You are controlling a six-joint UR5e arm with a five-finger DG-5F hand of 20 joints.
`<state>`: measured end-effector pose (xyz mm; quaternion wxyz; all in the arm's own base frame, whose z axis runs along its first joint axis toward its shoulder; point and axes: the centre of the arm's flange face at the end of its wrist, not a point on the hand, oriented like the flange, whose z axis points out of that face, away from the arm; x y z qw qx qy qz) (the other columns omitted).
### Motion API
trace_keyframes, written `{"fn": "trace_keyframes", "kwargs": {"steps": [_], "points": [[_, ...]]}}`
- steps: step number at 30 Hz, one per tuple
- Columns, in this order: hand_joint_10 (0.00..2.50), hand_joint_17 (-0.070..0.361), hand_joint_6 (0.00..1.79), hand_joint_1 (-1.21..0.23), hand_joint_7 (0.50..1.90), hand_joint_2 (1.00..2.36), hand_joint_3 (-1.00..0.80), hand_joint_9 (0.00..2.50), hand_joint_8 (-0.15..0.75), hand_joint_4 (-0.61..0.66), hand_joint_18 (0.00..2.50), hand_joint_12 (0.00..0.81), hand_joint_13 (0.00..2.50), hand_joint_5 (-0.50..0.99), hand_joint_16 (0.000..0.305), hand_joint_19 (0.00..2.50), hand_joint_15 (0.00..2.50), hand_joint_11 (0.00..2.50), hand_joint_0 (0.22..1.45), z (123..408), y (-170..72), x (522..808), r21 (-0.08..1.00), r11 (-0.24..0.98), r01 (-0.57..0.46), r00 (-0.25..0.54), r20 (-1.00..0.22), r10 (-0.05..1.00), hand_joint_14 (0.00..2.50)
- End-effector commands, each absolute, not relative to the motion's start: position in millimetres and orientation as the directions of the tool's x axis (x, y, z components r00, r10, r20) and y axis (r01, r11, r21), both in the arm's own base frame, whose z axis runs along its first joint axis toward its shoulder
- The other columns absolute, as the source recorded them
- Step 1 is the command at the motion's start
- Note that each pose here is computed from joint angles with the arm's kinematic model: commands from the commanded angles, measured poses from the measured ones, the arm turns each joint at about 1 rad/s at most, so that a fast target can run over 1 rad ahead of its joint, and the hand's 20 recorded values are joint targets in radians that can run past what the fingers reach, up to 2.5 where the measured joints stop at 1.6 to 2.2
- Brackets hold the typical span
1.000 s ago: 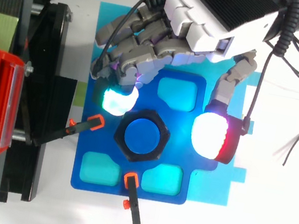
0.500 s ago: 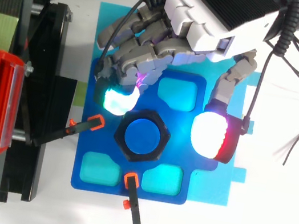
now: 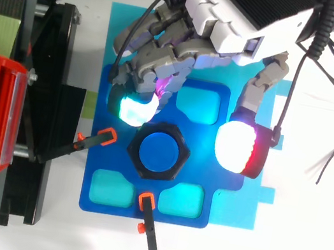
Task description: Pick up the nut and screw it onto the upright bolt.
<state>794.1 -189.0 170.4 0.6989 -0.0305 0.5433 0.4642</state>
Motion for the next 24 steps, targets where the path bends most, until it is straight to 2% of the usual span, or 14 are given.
{"fn": "trace_keyframes", "kwargs": {"steps": [1,18,24], "points": [[0.00,0.084,0.73,-0.21,1.15,1.00,-0.50,1.21,0.290,0.12,0.59,0.295,0.80,0.00,0.037,0.23,0.11,0.13,0.45,170.1,-189.4,793.8,0.461,0.567,-0.683,-0.023,-0.789,0.614,0.00],[0.01,0.079,0.75,-0.23,1.10,1.00,-0.50,1.33,0.284,0.09,0.67,0.285,0.90,0.00,0.035,0.25,0.15,0.15,0.46,170.0,-189.1,793.7,0.460,0.566,-0.684,-0.024,-0.790,0.613,0.01],[0.00,0.075,0.75,-0.32,1.11,1.00,-0.50,1.34,0.282,0.09,0.68,0.282,0.91,0.00,0.034,0.26,0.15,0.16,0.47,169.9,-188.9,793.5,0.458,0.566,-0.685,-0.025,-0.791,0.611,0.01]]}}
